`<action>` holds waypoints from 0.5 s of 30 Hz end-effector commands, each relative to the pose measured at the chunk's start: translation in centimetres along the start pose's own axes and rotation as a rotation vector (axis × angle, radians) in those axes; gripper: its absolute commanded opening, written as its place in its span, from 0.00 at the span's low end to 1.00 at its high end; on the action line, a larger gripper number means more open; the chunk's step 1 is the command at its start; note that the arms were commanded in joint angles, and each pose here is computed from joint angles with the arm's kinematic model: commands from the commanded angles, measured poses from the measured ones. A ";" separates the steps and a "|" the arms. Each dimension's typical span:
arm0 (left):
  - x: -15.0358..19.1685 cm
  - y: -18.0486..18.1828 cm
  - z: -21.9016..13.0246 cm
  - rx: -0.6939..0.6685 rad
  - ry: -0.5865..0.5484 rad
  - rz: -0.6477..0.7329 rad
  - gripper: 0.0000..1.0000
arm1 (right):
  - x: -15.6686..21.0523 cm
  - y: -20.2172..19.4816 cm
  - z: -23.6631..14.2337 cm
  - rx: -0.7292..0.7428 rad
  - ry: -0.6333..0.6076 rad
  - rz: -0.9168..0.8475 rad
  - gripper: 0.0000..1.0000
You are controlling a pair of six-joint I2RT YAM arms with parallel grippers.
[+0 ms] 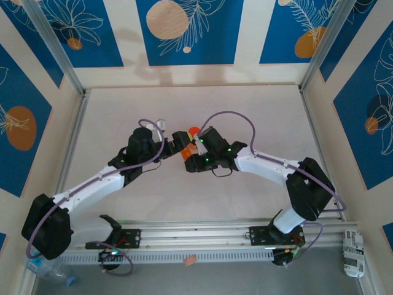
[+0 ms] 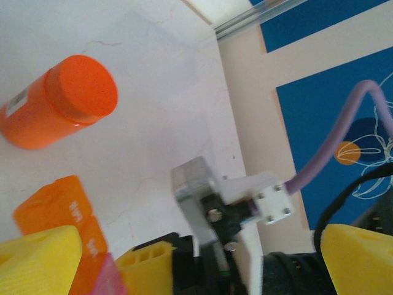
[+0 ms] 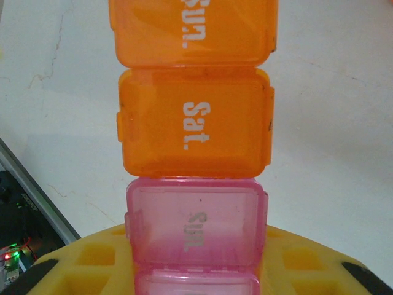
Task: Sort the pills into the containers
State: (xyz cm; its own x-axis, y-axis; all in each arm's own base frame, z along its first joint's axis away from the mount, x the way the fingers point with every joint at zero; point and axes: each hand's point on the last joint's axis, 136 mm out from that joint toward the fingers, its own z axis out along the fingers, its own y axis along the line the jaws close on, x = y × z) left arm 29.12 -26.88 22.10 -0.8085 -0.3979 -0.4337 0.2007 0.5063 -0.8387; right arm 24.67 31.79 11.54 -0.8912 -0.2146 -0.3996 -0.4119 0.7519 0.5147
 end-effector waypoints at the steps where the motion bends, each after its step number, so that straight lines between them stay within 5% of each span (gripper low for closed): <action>1: 0.8 1.4 0.3 -0.044 0.015 -0.001 1.00 | -0.2 0.6 -1.2 -0.025 -0.020 0.008 0.18; 15: 0.9 0.7 1.1 -0.011 0.038 -0.004 1.00 | 0.1 1.7 -1.0 -0.049 -0.009 -0.005 0.18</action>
State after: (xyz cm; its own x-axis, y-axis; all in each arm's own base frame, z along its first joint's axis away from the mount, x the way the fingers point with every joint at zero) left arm 29.39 -27.05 19.93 -0.8273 -0.3855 -0.4087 0.1611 0.5342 -0.8299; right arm 24.41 31.97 12.72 -0.8837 -0.2068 -0.4199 -0.4224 0.7387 0.5253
